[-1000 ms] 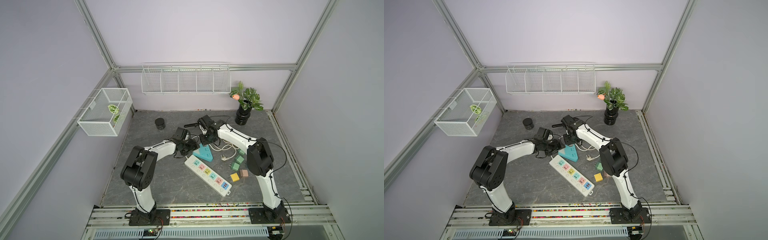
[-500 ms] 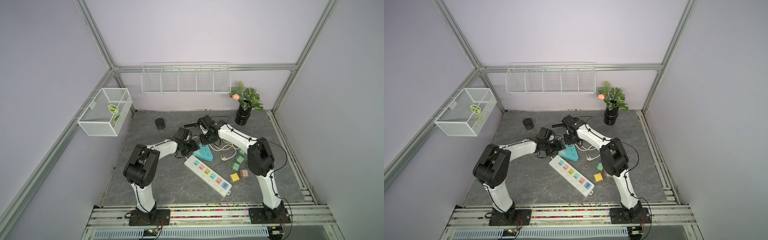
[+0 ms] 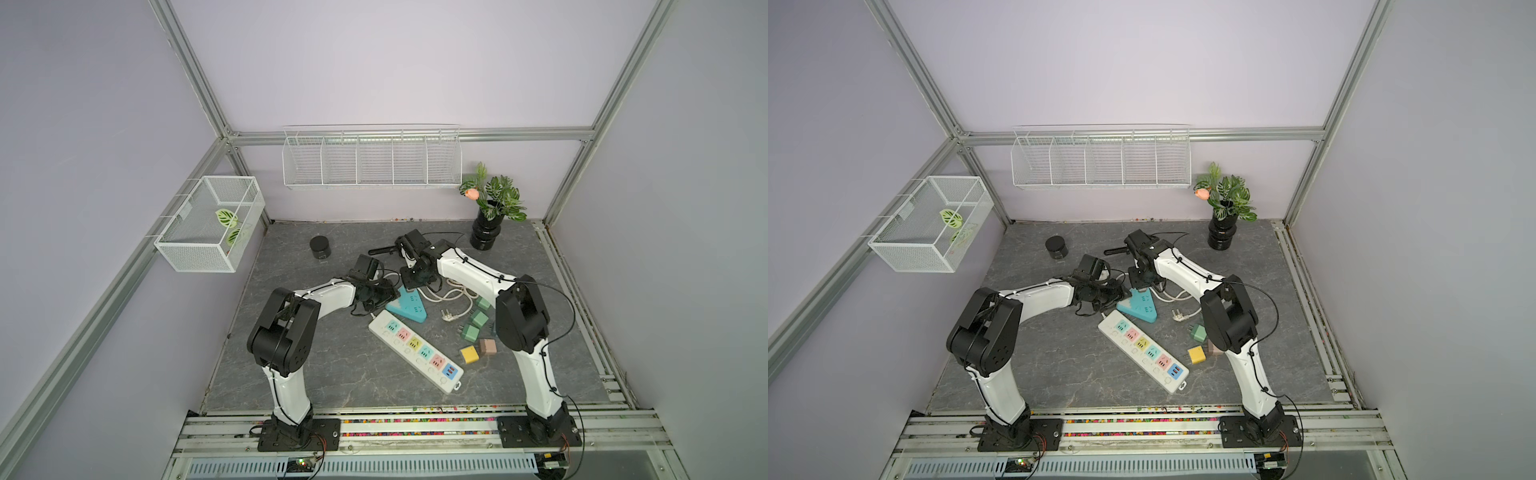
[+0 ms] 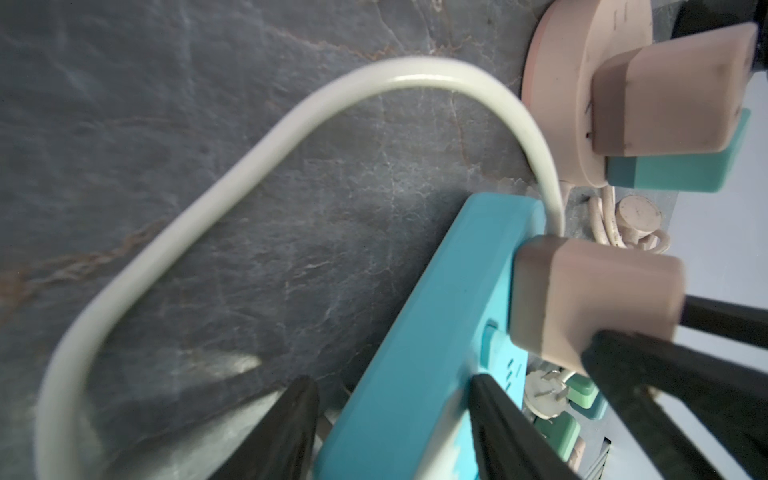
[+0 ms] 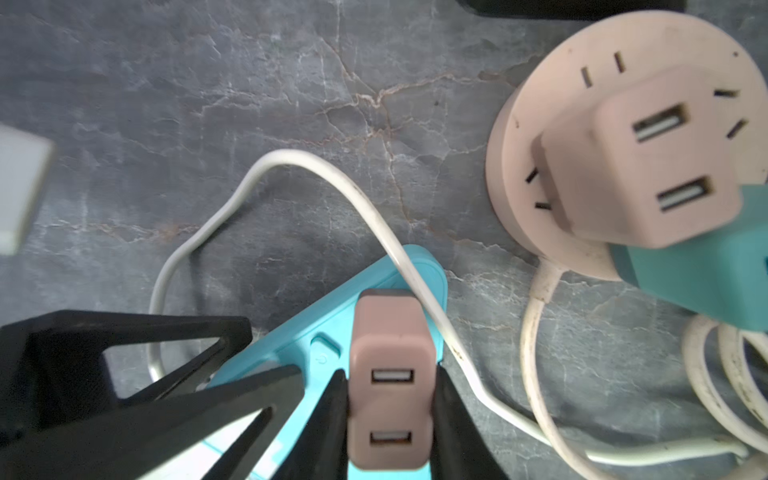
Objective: Pull the plug off the socket
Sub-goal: Remove the plug from the socket, then place the plug at the center of the board.
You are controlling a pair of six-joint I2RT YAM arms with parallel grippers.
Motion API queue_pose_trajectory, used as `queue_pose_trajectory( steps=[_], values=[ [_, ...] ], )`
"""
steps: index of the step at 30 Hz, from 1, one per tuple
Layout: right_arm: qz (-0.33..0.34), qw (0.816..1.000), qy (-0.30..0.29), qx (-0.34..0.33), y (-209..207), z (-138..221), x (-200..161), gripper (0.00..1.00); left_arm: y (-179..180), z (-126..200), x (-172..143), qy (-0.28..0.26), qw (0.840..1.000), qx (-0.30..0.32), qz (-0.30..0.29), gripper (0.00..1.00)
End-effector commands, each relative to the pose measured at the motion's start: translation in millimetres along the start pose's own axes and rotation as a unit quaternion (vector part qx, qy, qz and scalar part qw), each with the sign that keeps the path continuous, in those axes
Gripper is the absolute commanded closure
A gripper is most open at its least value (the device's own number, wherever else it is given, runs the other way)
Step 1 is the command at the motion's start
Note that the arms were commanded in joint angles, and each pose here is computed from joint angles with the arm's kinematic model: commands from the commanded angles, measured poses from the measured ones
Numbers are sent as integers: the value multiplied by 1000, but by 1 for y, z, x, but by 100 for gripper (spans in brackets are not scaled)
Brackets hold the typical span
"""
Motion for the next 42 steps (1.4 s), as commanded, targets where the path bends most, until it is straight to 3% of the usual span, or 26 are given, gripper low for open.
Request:
queue_pose_trajectory(
  steps=[1, 4, 7, 11, 15, 20, 28, 33, 36, 42],
  values=[
    [3, 1000, -14, -16, -4, 18, -19, 72, 68, -16, -20, 27, 987, 153, 45, 38],
    [30, 999, -28, 6, 25, 16, -25, 72, 67, -18, -19, 27, 987, 151, 46, 38],
    [35, 998, -43, 20, 39, 23, -8, 72, 67, -21, -18, 29, 987, 151, 49, 38],
    [-12, 999, -49, 0, 14, 35, 22, 71, 70, -21, -20, 31, 986, 154, 50, 38],
    [-38, 998, -49, -6, -14, 44, 24, 72, 76, -21, -22, 31, 985, 165, 49, 38],
    [-28, 998, -56, -16, -27, 56, 0, 71, 79, -22, -23, 31, 984, 169, 46, 38],
    [-24, 991, -115, 61, -21, 86, -36, 71, 64, -18, -14, 25, 986, 161, 28, 38],
    [-95, 986, -133, 23, -47, 108, -66, 70, 32, 1, -2, 2, 994, 113, -3, 37],
    [-213, 961, -168, 48, -88, 114, -101, 70, 1, 26, 5, -26, 997, 53, -40, 36],
    [-414, 878, -225, 91, -172, 112, -181, 70, -41, 83, 5, -89, 991, -50, -89, 32]
  ],
)
Point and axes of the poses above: each gripper's point midway between its finger pads, its own z axis back along the fingers, its own y axis along the line the jaws close on, x = y × z, the point moved 8 cm from there along z, back along the fingers, and after that the axes turned 10 degrees about z, right-handed, at the moved point
